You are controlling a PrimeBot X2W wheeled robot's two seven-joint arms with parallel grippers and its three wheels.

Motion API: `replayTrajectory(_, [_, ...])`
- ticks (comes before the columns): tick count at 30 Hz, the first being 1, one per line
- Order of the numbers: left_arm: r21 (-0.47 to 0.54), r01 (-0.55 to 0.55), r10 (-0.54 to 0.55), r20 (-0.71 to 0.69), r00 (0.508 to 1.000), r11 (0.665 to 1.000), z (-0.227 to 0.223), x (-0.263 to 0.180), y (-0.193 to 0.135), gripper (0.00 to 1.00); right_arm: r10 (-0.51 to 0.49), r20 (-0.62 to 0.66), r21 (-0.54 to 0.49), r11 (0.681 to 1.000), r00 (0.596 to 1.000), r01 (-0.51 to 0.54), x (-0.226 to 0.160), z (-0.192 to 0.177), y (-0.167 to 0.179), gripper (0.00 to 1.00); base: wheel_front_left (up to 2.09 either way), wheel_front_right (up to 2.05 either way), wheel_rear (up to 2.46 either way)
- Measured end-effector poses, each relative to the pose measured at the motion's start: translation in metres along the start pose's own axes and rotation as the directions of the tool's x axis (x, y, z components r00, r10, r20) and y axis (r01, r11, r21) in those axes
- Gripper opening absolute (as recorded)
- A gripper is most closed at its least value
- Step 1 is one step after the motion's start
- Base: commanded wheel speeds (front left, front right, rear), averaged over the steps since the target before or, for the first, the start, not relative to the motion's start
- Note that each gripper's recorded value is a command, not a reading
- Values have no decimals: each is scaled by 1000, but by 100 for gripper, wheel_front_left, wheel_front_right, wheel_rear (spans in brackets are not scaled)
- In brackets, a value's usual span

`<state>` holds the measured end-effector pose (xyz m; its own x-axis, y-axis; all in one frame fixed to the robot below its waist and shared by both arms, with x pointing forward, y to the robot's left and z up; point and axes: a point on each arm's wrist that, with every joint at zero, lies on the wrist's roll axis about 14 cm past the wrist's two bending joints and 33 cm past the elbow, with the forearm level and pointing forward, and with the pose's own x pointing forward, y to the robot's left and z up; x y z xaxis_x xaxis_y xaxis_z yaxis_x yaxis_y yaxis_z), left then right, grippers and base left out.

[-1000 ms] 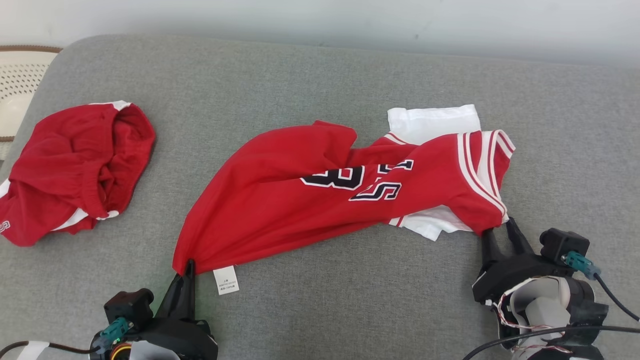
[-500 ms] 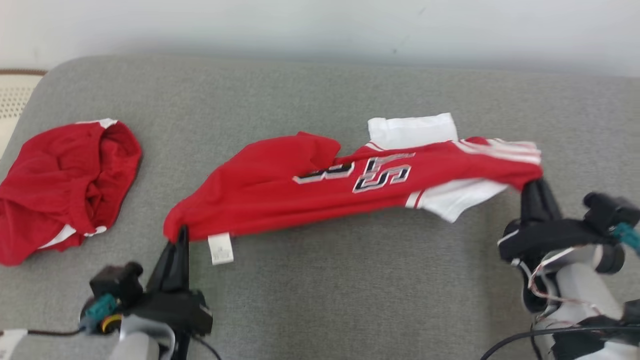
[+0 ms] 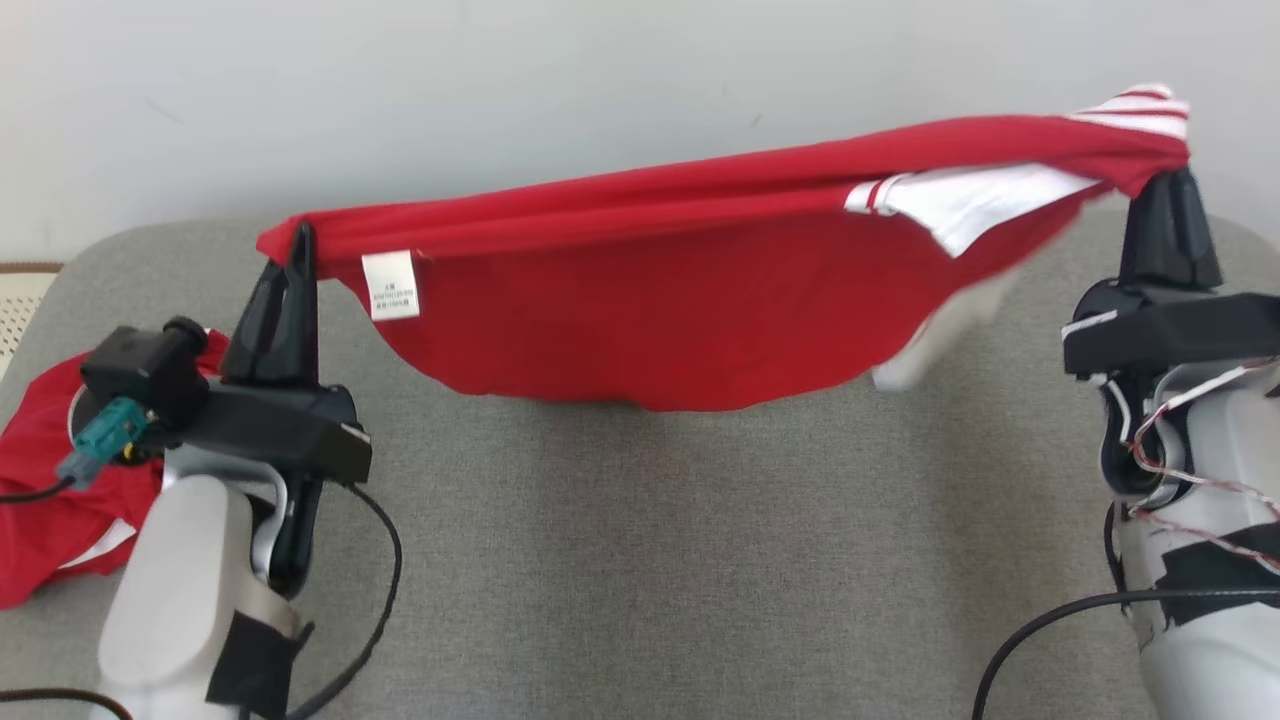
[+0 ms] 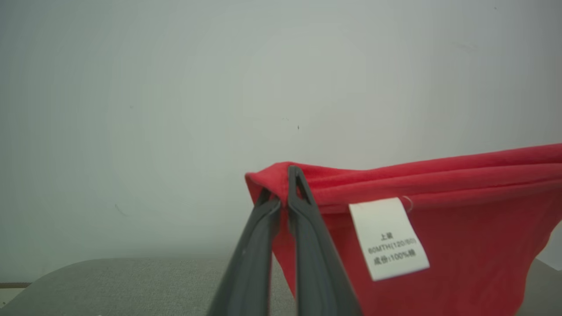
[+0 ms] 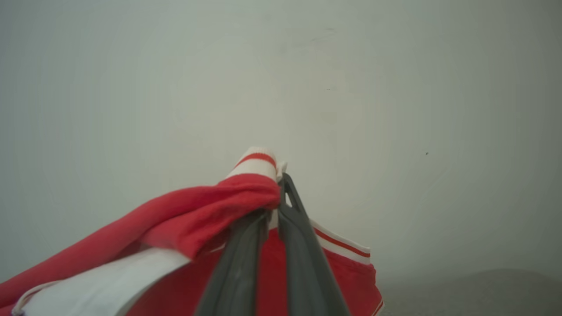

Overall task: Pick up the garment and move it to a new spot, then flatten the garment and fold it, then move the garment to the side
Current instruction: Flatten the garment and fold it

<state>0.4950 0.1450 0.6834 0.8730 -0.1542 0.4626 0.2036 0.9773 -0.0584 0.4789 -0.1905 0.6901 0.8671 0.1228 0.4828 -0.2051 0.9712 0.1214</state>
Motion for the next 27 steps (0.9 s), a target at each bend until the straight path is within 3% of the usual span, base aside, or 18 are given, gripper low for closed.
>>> replayTrajectory(3, [-21, 0, -1, -41, 999, 1000, -13, -10, -4, 0, -13, -56, 13, 1000, 998, 13, -14, -15, -2, 0, 0, 0, 0])
replayTrajectory(7, [-81, -47, 28, -220, 975, 996, -75, -55, -4, 0, -71, -227, 51, 995, 971, 85, -56, -69, -15, 0, 0, 0, 0])
replayTrajectory(15, [-120, -143, 62, -514, 855, 982, -166, -150, -6, 0, -109, -559, 42, 986, 822, 160, -158, -166, -18, 0, 0, 0, 0])
replayTrajectory(16, [-119, -148, 64, -525, 849, 982, -169, -154, -7, 0, -111, -584, 40, 986, 804, 165, -167, -172, -17, 11, 0, 0, 0])
replayTrajectory(17, [-124, -155, 67, -528, 847, 980, -171, -156, -7, 6, -113, -606, 39, 984, 787, 171, -176, -178, -17, 29, 0, 0, 0])
replayTrajectory(18, [-127, -158, 67, -532, 844, 979, -171, -158, -9, 45, -116, -624, 33, 984, 773, 174, -183, -183, -18, 85, 0, 0, 0])
replayTrajectory(19, [-128, -161, 69, -533, 843, 979, -172, -159, -10, 93, -118, -636, 28, 984, 763, 175, -188, -185, -18, 100, 0, 0, 0])
replayTrajectory(20, [-132, -166, 71, -534, 842, 977, -172, -160, -11, 100, -118, -641, 28, 984, 758, 176, -191, -186, -18, 100, 0, 0, 0])
replayTrajectory(27, [-119, -176, 89, -525, 847, 977, -165, -165, -13, 100, -113, -610, 35, 985, 784, 169, -192, -174, -21, 100, 0, 0, 0])
